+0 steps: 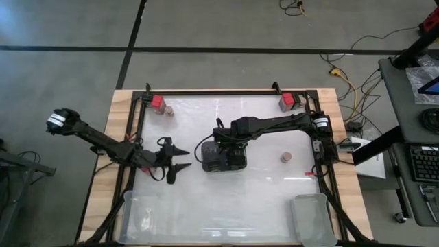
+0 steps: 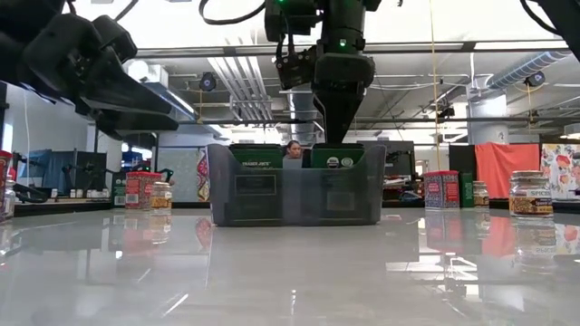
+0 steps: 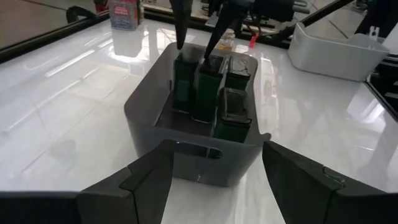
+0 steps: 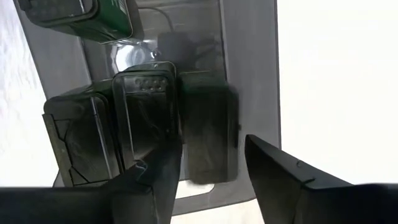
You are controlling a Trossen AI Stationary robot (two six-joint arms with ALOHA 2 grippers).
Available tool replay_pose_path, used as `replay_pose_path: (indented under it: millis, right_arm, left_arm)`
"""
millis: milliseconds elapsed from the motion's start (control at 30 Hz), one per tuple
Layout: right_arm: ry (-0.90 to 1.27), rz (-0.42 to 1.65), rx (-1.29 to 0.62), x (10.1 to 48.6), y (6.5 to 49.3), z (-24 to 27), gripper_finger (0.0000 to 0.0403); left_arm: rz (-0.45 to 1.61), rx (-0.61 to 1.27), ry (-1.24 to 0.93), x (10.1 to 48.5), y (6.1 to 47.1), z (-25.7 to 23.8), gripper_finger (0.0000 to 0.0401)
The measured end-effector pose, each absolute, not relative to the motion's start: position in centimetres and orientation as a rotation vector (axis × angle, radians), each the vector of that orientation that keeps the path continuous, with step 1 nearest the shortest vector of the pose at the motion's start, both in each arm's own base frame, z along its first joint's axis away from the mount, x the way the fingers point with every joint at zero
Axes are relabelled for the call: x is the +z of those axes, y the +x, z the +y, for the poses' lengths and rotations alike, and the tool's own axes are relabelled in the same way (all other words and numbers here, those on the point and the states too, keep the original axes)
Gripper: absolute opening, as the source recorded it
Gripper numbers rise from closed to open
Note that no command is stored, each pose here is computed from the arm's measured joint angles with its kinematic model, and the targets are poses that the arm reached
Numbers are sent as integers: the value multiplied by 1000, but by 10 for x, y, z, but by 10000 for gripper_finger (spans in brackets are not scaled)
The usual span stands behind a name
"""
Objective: Sort spices by type
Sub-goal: Put the black seasoning can into the black bin, then adjust the black seasoning can in the black bin
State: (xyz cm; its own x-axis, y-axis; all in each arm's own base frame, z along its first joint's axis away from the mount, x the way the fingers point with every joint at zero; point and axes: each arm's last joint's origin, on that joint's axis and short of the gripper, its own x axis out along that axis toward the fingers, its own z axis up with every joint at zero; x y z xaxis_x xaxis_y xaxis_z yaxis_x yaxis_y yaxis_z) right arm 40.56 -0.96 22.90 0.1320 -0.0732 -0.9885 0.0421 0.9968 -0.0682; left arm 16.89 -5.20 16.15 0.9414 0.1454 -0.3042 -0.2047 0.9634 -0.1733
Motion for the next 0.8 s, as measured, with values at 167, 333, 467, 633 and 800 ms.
replay_pose_path:
  millis: [167,333,467,633,800]
  right_arm:
    - [-27,1436,-83,229,406,-9,186]
    - [-43,1425,-78,235,406,-9,187]
    - [-72,1391,-108,256,402,-9,196]
    - [-132,1315,-178,285,393,-1,211]
    - [-123,1211,-148,308,384,28,226]
  left_arm:
    - [266,167,-222,167,167,-51,230]
    - [255,168,-279,171,163,-50,230]
    - [240,167,-300,173,161,-50,230]
    - [262,188,-364,182,164,-51,230]
    - [273,156,-413,200,171,-59,230]
